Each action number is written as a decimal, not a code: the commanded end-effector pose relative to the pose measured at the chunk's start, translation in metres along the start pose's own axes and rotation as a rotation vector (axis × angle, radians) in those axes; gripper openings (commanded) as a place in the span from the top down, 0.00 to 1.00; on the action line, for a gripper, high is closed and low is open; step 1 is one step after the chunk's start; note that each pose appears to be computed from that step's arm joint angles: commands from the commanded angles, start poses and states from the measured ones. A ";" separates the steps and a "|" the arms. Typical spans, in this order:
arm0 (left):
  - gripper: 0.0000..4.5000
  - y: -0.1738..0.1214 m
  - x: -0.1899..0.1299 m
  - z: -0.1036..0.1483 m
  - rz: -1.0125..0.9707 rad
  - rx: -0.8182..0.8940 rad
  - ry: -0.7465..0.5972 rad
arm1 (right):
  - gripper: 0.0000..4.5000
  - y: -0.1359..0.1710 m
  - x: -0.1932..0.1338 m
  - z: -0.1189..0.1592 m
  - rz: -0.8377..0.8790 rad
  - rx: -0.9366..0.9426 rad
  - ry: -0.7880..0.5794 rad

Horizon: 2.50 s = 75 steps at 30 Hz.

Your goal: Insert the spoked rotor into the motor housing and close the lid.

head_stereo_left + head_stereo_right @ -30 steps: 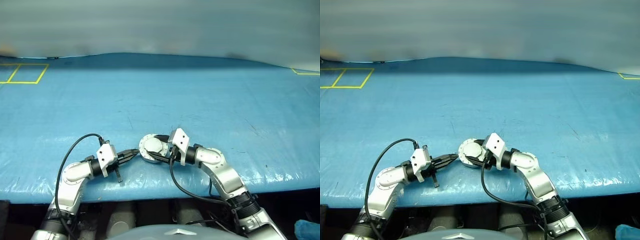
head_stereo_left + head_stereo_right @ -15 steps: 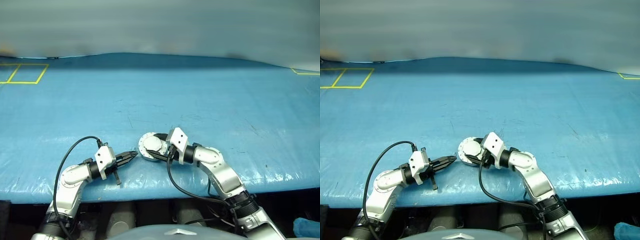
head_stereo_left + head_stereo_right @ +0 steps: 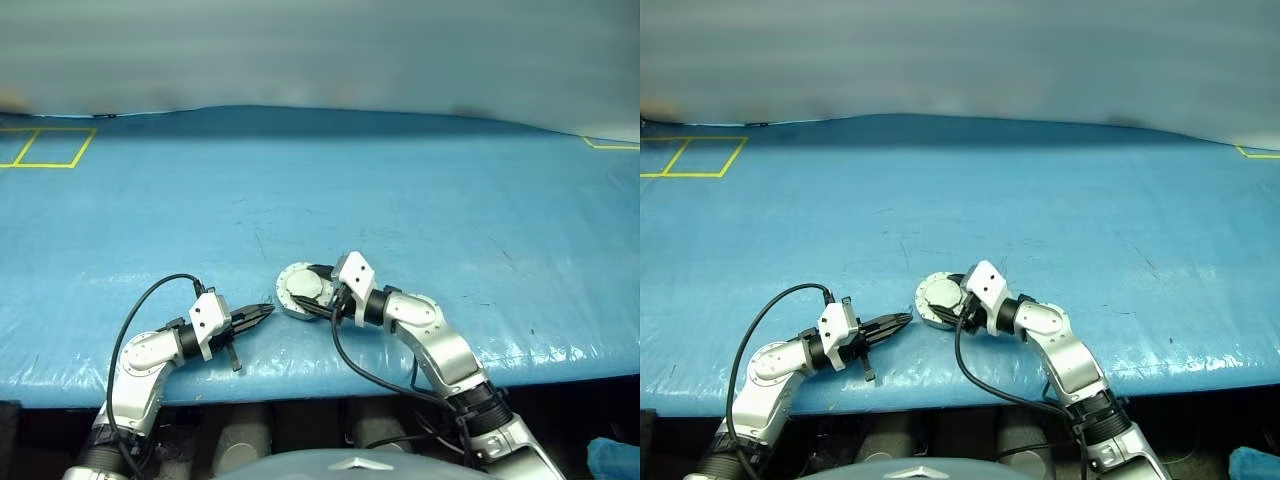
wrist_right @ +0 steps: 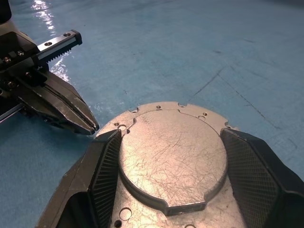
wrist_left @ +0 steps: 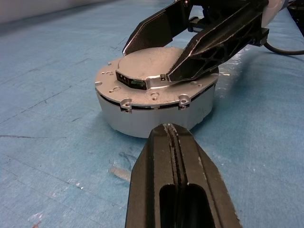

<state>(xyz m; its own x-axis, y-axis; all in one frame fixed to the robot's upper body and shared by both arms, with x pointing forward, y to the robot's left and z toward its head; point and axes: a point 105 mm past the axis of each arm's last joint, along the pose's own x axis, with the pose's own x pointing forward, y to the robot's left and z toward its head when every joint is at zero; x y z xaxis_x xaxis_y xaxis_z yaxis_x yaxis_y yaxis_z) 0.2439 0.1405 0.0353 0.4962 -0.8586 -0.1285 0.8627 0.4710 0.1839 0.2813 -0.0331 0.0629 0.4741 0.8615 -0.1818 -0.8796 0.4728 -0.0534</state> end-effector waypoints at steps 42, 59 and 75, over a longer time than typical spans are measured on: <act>1.00 -0.002 -0.002 -0.003 0.026 -0.004 0.006 | 0.33 -0.006 0.009 -0.008 -0.080 -0.018 0.103; 1.00 0.033 0.003 0.013 0.192 -0.185 -0.073 | 0.33 -0.013 0.005 -0.023 -0.119 -0.017 0.176; 1.00 0.021 0.035 0.008 0.021 -0.163 0.073 | 0.33 -0.013 0.002 -0.023 -0.141 -0.013 0.169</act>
<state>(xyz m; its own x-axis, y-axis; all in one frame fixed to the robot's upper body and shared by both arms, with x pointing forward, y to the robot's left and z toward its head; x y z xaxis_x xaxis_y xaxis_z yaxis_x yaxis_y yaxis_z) 0.2825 0.1225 0.0520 0.5422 -0.8305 -0.1273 0.8380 0.5457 0.0092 0.2903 -0.0255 0.0605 0.5461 0.8000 -0.2486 -0.8366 0.5365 -0.1111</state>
